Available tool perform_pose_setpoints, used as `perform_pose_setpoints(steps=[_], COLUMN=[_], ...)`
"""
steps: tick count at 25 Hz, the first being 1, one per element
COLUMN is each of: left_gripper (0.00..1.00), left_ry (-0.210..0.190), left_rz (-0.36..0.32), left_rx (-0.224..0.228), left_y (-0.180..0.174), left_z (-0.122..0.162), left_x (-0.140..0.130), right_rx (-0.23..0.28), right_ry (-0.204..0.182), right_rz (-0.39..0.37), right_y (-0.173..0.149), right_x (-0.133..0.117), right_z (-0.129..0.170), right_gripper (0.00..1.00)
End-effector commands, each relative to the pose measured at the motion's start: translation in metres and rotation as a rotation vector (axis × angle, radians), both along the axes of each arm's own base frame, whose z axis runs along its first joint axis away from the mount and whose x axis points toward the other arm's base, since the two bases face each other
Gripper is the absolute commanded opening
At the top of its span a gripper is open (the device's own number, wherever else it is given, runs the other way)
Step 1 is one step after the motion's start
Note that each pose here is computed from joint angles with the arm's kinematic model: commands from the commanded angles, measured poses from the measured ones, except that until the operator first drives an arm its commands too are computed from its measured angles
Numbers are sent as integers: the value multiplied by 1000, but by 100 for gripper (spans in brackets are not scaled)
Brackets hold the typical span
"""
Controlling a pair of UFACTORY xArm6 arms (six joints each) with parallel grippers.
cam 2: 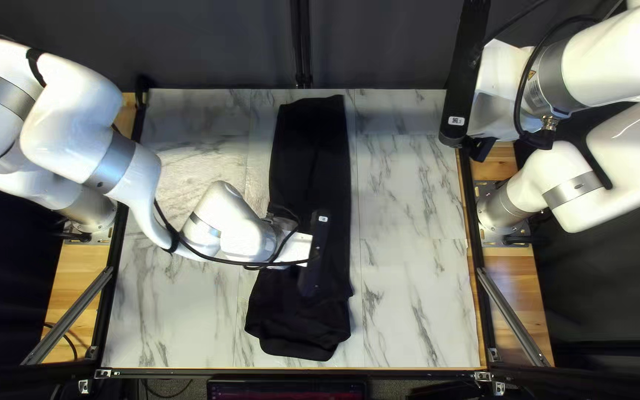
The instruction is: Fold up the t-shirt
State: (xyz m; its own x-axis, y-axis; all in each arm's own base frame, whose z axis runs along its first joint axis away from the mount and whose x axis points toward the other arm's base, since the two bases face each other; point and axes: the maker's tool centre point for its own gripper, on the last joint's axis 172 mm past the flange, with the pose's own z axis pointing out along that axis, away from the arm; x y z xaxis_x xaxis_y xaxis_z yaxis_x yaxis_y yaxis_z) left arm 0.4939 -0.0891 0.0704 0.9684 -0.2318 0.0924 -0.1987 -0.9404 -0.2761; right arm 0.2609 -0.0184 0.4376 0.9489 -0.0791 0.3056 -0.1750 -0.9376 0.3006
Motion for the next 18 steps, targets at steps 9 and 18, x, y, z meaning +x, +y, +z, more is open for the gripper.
perform_pose_setpoints(steps=[9,18], left_gripper=[15,100], left_ry=[19,6], left_rz=[-40,37], left_rx=[126,178], left_y=[-12,-32], left_z=[-21,-11], left_x=[19,5], right_rx=[0,0], right_ry=[0,0], right_rz=[0,0], right_y=[0,0], right_x=[0,0], right_z=[0,0], right_gripper=[100,100])
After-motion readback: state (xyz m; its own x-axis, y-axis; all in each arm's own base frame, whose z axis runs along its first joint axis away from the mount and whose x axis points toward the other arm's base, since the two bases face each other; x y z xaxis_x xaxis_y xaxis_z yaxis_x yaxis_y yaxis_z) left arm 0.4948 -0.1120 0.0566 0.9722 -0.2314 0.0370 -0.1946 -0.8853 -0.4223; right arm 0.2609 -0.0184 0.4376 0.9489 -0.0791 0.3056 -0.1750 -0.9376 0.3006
